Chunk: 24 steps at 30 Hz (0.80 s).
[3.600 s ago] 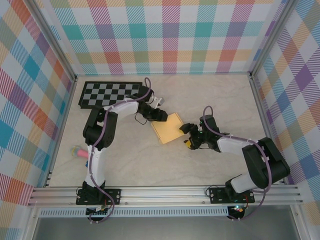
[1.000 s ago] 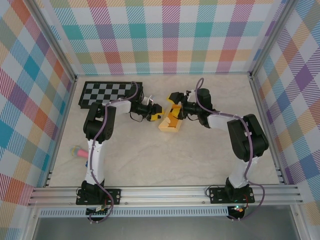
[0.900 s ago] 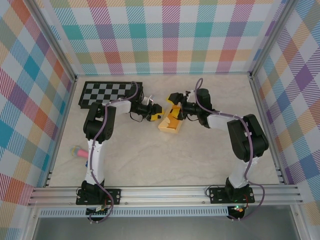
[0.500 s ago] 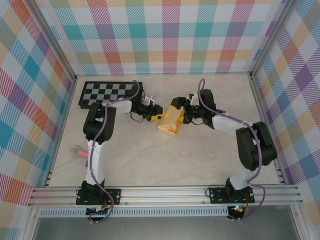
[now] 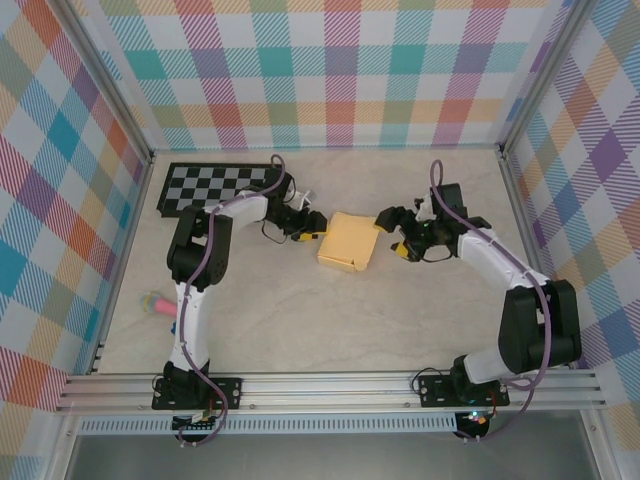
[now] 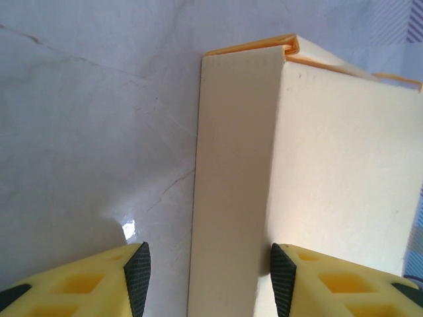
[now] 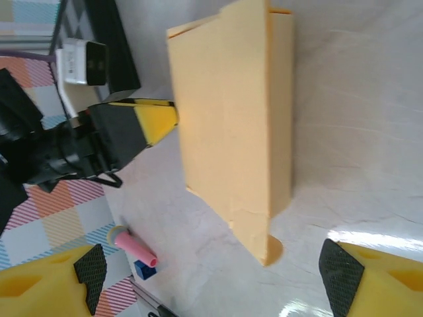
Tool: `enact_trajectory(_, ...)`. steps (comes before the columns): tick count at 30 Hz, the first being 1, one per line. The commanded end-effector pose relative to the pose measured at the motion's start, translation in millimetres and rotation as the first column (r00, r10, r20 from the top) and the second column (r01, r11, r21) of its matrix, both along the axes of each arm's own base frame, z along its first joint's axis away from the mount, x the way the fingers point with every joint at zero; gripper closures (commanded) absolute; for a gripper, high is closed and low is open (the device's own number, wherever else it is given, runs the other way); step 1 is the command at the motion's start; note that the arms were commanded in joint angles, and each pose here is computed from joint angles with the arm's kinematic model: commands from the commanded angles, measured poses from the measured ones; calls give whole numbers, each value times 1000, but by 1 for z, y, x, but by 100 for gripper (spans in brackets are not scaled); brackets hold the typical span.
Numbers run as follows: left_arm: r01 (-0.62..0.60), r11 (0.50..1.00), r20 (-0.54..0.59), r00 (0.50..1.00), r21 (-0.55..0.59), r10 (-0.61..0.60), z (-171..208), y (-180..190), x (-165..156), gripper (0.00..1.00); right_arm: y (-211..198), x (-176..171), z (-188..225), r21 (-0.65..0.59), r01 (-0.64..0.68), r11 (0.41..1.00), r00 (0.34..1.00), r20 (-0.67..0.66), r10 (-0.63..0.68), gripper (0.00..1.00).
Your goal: Fold the paper box
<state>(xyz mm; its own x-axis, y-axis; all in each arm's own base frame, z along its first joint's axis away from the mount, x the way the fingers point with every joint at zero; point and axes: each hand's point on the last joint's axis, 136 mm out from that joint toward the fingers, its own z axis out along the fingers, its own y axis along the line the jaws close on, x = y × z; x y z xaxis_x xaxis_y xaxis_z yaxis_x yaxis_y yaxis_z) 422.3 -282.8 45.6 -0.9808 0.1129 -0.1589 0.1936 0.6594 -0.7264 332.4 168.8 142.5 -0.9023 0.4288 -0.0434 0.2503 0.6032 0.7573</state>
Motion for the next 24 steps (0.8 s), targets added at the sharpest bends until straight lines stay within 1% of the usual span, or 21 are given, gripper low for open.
enact_trajectory(1,36,993,16,999,109,-38,-2,3,-9,47,-7,-17,-16,-25,-32,999,998,-61,30,13)
enact_trajectory(4,47,992,3,999,121,-47,-4,-4,-9,47,1,-9,-29,20,-41,999,996,-73,42,14)
enact_trajectory(6,39,992,-2,999,117,-39,-4,-8,-8,46,9,1,-36,72,-50,996,996,-68,55,18)
enact_trajectory(8,23,994,-14,1000,106,-21,-4,-10,-5,46,16,11,-44,113,-63,992,996,-60,70,28)
enact_trajectory(10,20,994,-16,1000,110,-19,-6,-10,-4,46,19,16,-51,123,-77,989,995,-57,84,39)
enact_trajectory(11,22,993,-20,1000,114,-19,-7,-10,-4,46,20,19,-54,124,-84,989,994,-56,91,47)
enact_trajectory(13,26,993,-24,999,118,-23,-9,-9,-5,46,22,21,-58,135,-104,985,992,-60,113,58)
enact_trajectory(18,19,994,-33,999,106,-16,-10,-9,-4,46,24,25,-73,132,-124,983,988,-76,135,73)
enact_trajectory(20,13,998,-2,1000,67,-13,2,-11,0,46,27,27,-76,144,-135,980,986,-77,147,79)
enact_trajectory(24,-4,997,92,996,-81,11,52,-12,15,42,28,27,-73,141,-157,977,984,-61,167,80)
